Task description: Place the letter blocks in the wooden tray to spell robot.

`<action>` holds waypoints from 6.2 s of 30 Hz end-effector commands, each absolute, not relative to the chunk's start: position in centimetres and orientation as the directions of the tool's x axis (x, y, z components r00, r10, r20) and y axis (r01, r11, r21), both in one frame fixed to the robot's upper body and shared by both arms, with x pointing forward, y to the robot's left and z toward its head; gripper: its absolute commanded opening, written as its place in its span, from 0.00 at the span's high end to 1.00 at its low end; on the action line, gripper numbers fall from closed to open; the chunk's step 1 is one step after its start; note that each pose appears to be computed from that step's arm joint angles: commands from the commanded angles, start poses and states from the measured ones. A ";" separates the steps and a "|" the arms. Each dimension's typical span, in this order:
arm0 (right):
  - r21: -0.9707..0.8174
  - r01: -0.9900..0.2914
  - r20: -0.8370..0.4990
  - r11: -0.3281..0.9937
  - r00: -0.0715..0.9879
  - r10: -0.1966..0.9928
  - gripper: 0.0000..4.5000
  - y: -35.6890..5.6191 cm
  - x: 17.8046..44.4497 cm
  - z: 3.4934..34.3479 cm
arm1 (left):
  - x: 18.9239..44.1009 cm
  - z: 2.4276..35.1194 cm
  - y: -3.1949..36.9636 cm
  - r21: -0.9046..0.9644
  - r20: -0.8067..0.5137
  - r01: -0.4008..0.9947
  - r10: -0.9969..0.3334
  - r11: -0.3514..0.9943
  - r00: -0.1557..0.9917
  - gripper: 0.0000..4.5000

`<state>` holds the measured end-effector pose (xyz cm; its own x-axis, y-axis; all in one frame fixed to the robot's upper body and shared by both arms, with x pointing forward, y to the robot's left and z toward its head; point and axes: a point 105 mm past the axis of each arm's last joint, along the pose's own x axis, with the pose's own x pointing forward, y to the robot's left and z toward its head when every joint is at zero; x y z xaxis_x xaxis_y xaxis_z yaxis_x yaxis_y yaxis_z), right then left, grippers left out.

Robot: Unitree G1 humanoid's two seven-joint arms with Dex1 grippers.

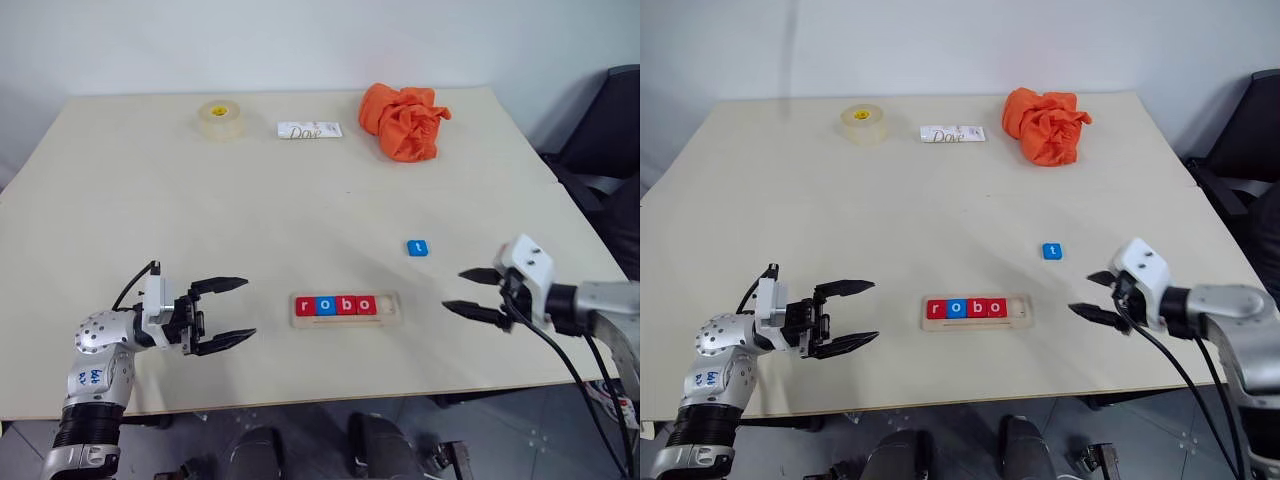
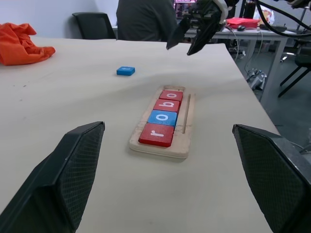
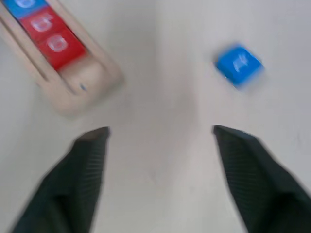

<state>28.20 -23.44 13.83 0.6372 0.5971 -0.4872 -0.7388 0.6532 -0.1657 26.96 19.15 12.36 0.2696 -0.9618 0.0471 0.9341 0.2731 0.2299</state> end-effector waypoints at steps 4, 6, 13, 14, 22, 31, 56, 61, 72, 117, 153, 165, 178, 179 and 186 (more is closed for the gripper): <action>-0.194 -0.645 -0.395 0.740 0.741 0.542 0.01 -24.5 27.8 14.9 | 27.6 12.9 19.5 0.259 0.037 0.931 -0.966 0.256 0.255 0.00; -0.189 -0.618 -0.373 0.763 0.764 0.526 0.01 -24.1 28.1 14.9 | 27.9 13.0 19.4 0.263 0.038 0.931 -0.967 0.254 0.254 0.00; -0.112 -0.482 -0.230 0.869 0.863 0.449 0.01 -20.0 32.8 15.1 | 27.9 13.1 18.6 0.264 0.048 0.936 -0.973 0.232 0.227 0.00; -0.109 -0.446 -0.212 0.888 0.884 0.417 0.01 -19.7 33.9 15.1 | 27.9 13.1 18.4 0.264 0.051 0.937 -0.973 0.231 0.225 0.00; -0.089 -0.265 -0.167 0.960 0.954 0.248 0.01 -19.1 39.2 14.7 | 27.3 13.0 18.2 0.270 0.062 0.931 -0.970 0.245 0.237 0.00; -0.072 -0.287 -0.196 0.955 0.943 0.268 0.01 -17.2 38.7 13.5 | 26.5 12.8 18.5 0.268 0.068 0.920 -0.958 0.288 0.280 0.00; -0.053 -0.221 -0.269 0.974 0.942 0.199 0.44 -16.2 37.5 11.0 | 27.4 12.9 18.1 0.269 0.071 0.924 -0.963 0.271 0.262 0.00; -0.020 -0.216 -0.227 0.976 0.952 0.206 0.67 -16.1 37.7 11.9 | 27.6 12.9 18.0 0.270 0.071 0.925 -0.964 0.267 0.258 0.00; -0.034 -0.298 -0.110 0.954 0.950 0.292 0.67 -16.9 33.9 15.8 | 27.2 12.7 18.4 0.264 0.067 0.925 -0.962 0.272 0.264 0.00; -0.085 -0.255 -0.242 0.963 0.943 0.228 0.01 -19.3 27.7 12.1 | 27.1 12.8 17.9 0.252 0.066 0.930 -0.963 0.270 0.261 0.00; -0.291 -0.946 -0.740 0.143 0.317 0.594 0.35 -20.7 33.0 11.9 | 25.6 12.9 18.4 0.262 0.078 0.901 -0.939 0.345 0.336 0.00; -0.314 -0.932 -0.713 0.182 0.358 0.603 0.68 -20.6 33.1 13.3 | 26.1 12.9 18.3 0.266 0.083 0.900 -0.938 0.346 0.336 0.00; -0.244 -0.945 -0.639 0.219 0.327 0.697 0.68 -14.0 30.5 16.7 | 26.7 12.7 18.1 0.262 0.084 0.909 -0.946 0.324 0.313 0.00; -0.240 -0.947 -0.650 0.213 0.320 0.689 0.68 -13.7 30.4 16.4 | 26.7 12.7 18.0 0.263 0.086 0.909 -0.946 0.323 0.311 0.00; -0.233 -0.957 -0.708 0.172 0.288 0.645 0.68 -13.3 30.1 14.6 | 26.5 12.7 18.1 0.264 0.090 0.908 -0.946 0.325 0.312 0.00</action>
